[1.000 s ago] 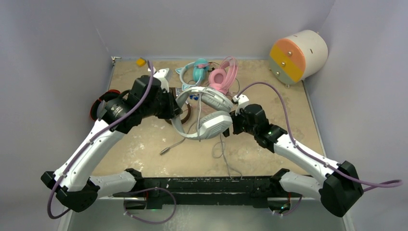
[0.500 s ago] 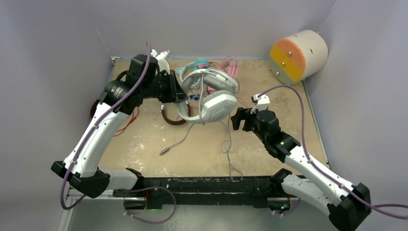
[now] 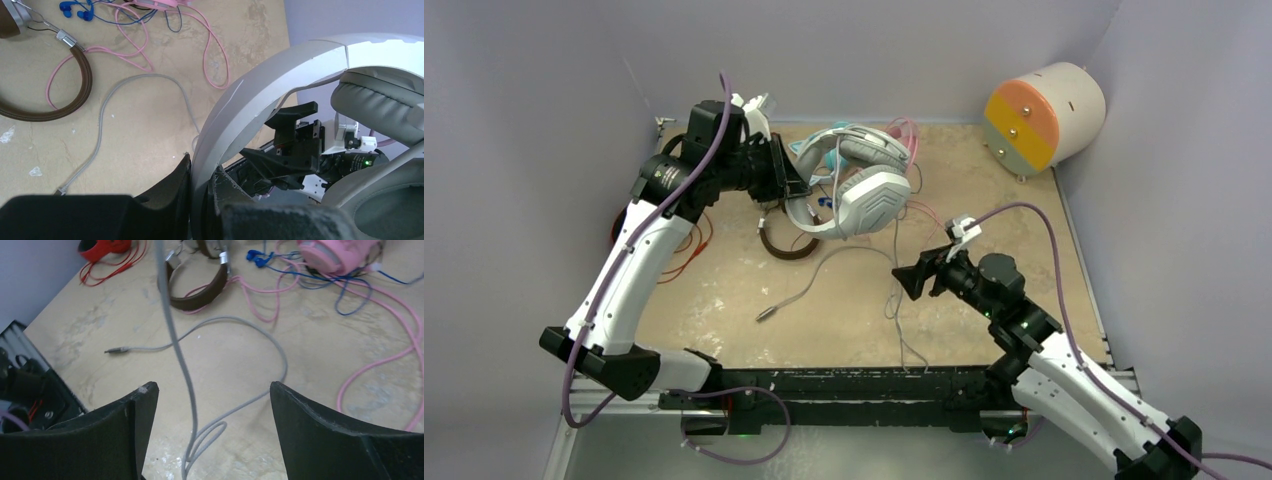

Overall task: Wrap the headphones
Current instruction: Wrap the headphones cable around the headphones.

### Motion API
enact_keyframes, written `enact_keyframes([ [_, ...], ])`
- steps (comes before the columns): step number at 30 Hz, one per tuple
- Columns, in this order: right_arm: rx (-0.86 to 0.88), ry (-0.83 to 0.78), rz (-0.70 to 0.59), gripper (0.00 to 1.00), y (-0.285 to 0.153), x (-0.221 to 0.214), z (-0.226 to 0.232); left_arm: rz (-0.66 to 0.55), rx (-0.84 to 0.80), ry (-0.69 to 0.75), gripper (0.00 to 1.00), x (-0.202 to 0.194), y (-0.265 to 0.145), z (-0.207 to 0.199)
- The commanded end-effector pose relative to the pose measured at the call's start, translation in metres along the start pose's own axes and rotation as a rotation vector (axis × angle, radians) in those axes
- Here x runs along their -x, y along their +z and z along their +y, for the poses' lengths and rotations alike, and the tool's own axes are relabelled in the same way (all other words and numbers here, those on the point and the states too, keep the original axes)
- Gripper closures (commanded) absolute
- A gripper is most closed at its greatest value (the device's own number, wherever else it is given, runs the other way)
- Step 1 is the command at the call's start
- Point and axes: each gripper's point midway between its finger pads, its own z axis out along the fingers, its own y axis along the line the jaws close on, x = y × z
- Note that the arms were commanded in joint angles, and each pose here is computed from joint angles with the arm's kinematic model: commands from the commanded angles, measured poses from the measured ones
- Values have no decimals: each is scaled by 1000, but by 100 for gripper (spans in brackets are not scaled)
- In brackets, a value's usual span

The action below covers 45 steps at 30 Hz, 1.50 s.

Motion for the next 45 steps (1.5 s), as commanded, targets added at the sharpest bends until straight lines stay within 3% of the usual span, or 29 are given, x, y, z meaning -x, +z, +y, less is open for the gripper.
enact_keyframes([
  [1, 220, -81, -23, 16, 12, 13, 37, -101, -129, 20, 100, 25, -20, -33],
  [7, 268, -57, 71, 26, 40, -6, 41, -79, -162, 14, 100, 23, -21, -39],
  [14, 464, 13, 114, 73, 42, -29, 70, -64, -145, -100, 100, 27, -14, -34],
  [21, 712, -64, 188, 96, 12, -67, 143, -203, 22, -311, 100, 46, -12, -5],
  [26, 901, -51, 268, 100, -20, -77, 185, -332, 164, -401, 100, 57, -17, 28],
  [33, 972, -59, 307, 100, -44, -56, 209, -558, 386, -344, 100, 75, -34, 83],
  [40, 781, -151, 342, 100, -28, -16, 202, -708, 670, -201, 100, 74, -60, 142],
  [45, 623, -285, 402, 100, -12, 17, 190, -630, 833, -125, 100, 50, -52, 173],
])
